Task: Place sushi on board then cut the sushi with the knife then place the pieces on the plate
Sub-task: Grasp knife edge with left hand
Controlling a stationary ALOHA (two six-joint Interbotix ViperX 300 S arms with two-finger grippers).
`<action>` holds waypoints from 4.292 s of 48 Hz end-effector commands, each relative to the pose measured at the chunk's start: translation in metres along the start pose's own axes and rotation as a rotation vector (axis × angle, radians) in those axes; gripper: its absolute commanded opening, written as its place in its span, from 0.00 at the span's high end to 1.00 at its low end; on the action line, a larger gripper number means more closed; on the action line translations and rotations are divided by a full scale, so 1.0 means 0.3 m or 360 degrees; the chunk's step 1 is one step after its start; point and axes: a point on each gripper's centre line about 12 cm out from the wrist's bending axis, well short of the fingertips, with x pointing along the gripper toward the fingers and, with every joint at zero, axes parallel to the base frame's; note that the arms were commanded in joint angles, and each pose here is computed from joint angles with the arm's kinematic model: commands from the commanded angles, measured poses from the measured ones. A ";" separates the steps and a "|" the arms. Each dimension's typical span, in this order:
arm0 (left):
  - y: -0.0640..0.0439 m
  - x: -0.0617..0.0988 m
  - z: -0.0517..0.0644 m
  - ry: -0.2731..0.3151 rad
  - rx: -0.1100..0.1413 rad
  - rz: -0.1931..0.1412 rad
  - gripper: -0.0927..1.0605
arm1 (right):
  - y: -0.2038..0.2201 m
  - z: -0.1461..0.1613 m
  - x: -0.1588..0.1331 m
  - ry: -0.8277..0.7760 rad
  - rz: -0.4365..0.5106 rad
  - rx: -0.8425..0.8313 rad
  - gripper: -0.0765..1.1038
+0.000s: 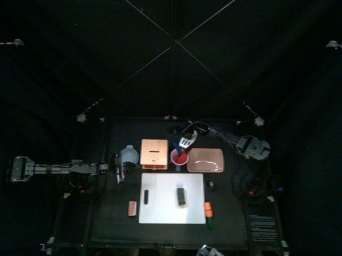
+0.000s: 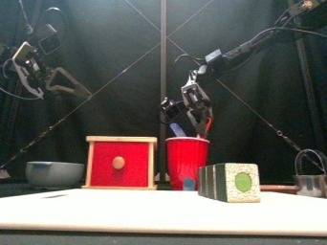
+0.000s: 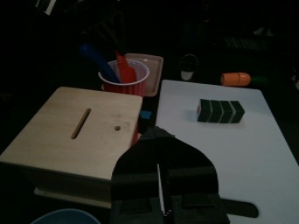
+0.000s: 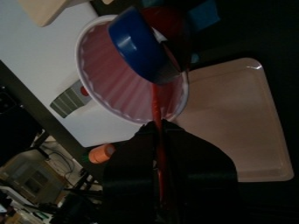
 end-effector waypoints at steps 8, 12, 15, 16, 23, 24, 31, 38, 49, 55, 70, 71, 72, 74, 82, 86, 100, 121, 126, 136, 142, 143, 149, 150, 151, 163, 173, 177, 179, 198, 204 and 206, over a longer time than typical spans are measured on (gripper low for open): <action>0.003 0.005 0.017 -0.0024 -0.0006 0.0006 0.93 | 0.071 -0.003 -0.140 -0.0148 -0.0028 -0.0087 0.60; 0.003 0.005 0.017 -0.0024 -0.0010 0.0008 0.93 | 0.093 -0.003 -0.174 -0.0180 -0.0032 -0.0114 0.60; 0.003 0.005 0.017 -0.0024 -0.0015 0.0010 0.93 | 0.103 -0.005 -0.197 -0.0202 -0.0032 -0.0126 0.60; 0.003 0.006 0.016 -0.0022 -0.0015 0.0010 0.93 | 0.105 -0.006 -0.201 -0.0204 -0.0030 -0.0128 0.60; 0.004 0.005 0.019 -0.0027 -0.0019 0.0012 0.93 | 0.120 -0.026 -0.239 -0.0220 -0.0036 -0.0144 0.60; 0.004 0.005 0.019 -0.0027 -0.0022 0.0013 0.93 | 0.124 -0.032 -0.245 -0.0222 -0.0034 -0.0146 0.60; 0.004 0.005 0.025 -0.0037 -0.0019 0.0012 0.93 | 0.148 -0.074 -0.288 -0.0257 -0.0037 -0.0173 0.60; 0.004 0.002 0.042 -0.0066 -0.0017 0.0011 0.93 | 0.176 -0.124 -0.325 -0.0298 -0.0022 -0.0194 0.60; 0.003 -0.008 0.081 -0.0137 -0.0018 0.0010 0.93 | 0.252 -0.217 -0.374 -0.0364 0.0012 -0.0269 0.60; 0.003 -0.014 0.094 -0.0164 -0.0015 0.0010 0.93 | 0.296 -0.264 -0.401 -0.0435 0.0003 -0.0323 0.60; -0.002 -0.011 0.145 -0.0229 -0.0019 -0.0001 0.93 | 0.382 -0.380 -0.410 -0.0773 -0.0088 -0.0467 0.60; -0.003 -0.011 0.149 -0.0234 -0.0022 -0.0002 0.93 | 0.385 -0.388 -0.406 -0.0798 -0.0096 -0.0478 0.60; -0.003 -0.010 0.154 -0.0239 -0.0022 -0.0003 0.93 | 0.387 -0.395 -0.399 -0.0817 -0.0105 -0.0484 0.60; -0.003 -0.008 0.159 -0.0244 -0.0022 -0.0003 0.92 | 0.391 -0.411 -0.385 -0.0855 -0.0115 -0.0498 0.60; -0.004 -0.007 0.182 -0.0278 -0.0015 -0.0006 0.92 | 0.412 -0.466 -0.317 -0.1064 -0.0130 -0.0580 0.60; -0.003 -0.006 0.188 -0.0285 -0.0015 -0.0004 0.92 | 0.425 -0.496 -0.265 -0.1185 -0.0109 -0.0627 0.60; -0.029 -0.005 0.196 -0.0287 -0.0011 -0.0058 0.92 | 0.473 -0.602 -0.066 -0.1465 0.0015 -0.0802 0.59; -0.148 0.040 0.255 -0.0296 0.0012 -0.0279 0.66 | 0.457 -0.647 0.118 -0.1627 0.0045 -0.0904 0.59; -0.170 0.070 0.259 -0.0244 0.0018 -0.0307 0.54 | 0.446 -0.657 0.149 -0.1657 0.0054 -0.0899 0.59; -0.187 0.137 0.260 0.0012 -0.0009 -0.0303 0.30 | 0.424 -0.667 0.168 -0.1766 0.0067 -0.0880 0.59; -0.201 0.176 0.276 0.0138 -0.0016 -0.0309 0.24 | 0.422 -0.666 0.173 -0.1782 0.0066 -0.0879 0.59; -0.202 0.182 0.276 0.0153 -0.0012 -0.0309 0.24 | 0.425 -0.665 0.172 -0.1786 0.0068 -0.0881 0.59; -0.213 0.222 0.266 0.0248 -0.0007 -0.0311 0.24 | 0.427 -0.663 0.182 -0.1769 0.0067 -0.0888 0.59; -0.215 0.230 0.260 0.0270 -0.0005 -0.0311 0.24 | 0.427 -0.662 0.185 -0.1765 0.0065 -0.0887 0.59; -0.217 0.238 0.255 0.0290 -0.0005 -0.0310 0.24 | 0.427 -0.661 0.186 -0.1765 0.0064 -0.0887 0.59; -0.232 0.341 0.188 0.0530 0.0021 -0.0297 0.24 | 0.438 -0.643 0.202 -0.1747 0.0057 -0.0893 0.59; -0.247 0.407 0.155 0.0632 0.0029 -0.0296 0.23 | 0.453 -0.626 0.231 -0.1694 0.0051 -0.0900 0.59; -0.255 0.433 0.134 0.0674 0.0033 -0.0298 0.22 | 0.457 -0.617 0.243 -0.1674 0.0047 -0.0898 0.59; -0.257 0.444 0.122 0.0695 0.0035 -0.0296 0.22 | 0.463 -0.613 0.246 -0.1668 0.0047 -0.0902 0.59; -0.306 0.513 0.085 0.0760 0.0058 -0.0332 0.23 | 0.483 -0.598 0.258 -0.1646 0.0051 -0.0915 0.59; -0.310 0.526 0.067 0.0781 0.0066 -0.0333 0.23 | 0.486 -0.601 0.260 -0.1643 0.0055 -0.0921 0.59; -0.313 0.532 0.064 0.0786 0.0070 -0.0335 0.24 | 0.485 -0.601 0.262 -0.1641 0.0053 -0.0921 0.59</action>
